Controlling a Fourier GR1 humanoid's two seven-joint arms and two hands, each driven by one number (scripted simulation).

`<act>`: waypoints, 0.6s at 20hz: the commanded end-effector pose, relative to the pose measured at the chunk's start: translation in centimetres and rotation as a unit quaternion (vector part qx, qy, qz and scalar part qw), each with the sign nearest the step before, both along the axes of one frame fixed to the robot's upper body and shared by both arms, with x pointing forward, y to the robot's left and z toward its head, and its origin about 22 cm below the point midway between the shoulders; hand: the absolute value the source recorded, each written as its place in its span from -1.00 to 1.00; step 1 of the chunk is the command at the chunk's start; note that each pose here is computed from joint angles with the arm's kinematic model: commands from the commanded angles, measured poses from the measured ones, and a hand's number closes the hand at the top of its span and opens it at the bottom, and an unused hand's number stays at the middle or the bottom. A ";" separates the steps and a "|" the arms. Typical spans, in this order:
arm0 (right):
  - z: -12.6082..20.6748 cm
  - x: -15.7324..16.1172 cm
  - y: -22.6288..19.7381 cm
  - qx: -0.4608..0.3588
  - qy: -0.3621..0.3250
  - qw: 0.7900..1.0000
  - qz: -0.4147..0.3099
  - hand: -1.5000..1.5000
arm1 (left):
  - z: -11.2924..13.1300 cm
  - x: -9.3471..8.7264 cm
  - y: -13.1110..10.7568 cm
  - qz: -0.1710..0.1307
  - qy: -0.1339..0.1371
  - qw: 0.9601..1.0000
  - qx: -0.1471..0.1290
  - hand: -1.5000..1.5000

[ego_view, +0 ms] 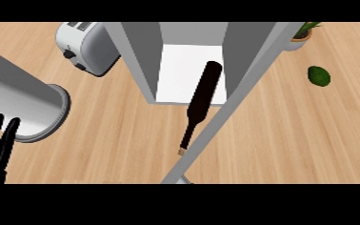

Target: Pick up the wine, place it into the cabinet and close the cabinet

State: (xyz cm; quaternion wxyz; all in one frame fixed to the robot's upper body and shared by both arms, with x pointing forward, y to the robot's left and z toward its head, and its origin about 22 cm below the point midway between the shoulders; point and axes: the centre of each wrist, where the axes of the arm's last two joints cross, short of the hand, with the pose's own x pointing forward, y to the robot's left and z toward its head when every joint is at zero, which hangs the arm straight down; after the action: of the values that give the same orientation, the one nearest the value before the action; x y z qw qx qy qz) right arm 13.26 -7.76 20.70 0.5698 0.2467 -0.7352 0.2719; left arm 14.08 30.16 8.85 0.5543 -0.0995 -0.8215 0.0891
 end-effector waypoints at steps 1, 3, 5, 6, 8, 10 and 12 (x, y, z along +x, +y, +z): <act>2.3 2.6 4.5 0.026 -0.001 1.000 0.018 1.00 | 1.6 0.7 -0.3 -0.002 -0.005 1.000 -0.005 -1.00; 3.7 4.7 5.7 0.037 0.001 0.999 0.002 1.00 | 1.1 0.6 -0.1 -0.001 -0.002 1.000 -0.006 -1.00; 4.8 5.9 6.9 0.026 -0.014 1.000 0.008 1.00 | 0.0 1.4 -0.1 0.016 0.007 1.000 -0.003 -1.00; 5.4 6.8 8.1 0.020 -0.025 0.999 -0.006 1.00 | 1.3 1.2 -0.6 0.001 0.002 1.000 -0.009 -1.00; 6.0 8.3 8.9 0.032 -0.021 0.999 -0.023 1.00 | -0.1 0.6 -0.8 0.011 0.008 1.000 -0.008 -1.00; 5.0 11.0 9.1 0.007 -0.046 0.998 -0.031 1.00 | 0.7 1.0 -0.6 0.018 -0.002 1.000 -0.003 -1.00; 6.7 10.5 10.3 -0.016 -0.085 0.995 -0.042 1.00 | -0.7 2.0 0.4 0.028 0.004 1.000 -0.011 -1.00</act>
State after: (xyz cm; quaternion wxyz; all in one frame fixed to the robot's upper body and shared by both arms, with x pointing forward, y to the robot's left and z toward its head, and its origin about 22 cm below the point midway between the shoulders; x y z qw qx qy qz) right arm 21.92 0.77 25.66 0.5442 0.2207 -0.7642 0.2666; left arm 15.13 30.13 8.71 0.5539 -0.0899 -0.8212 0.1030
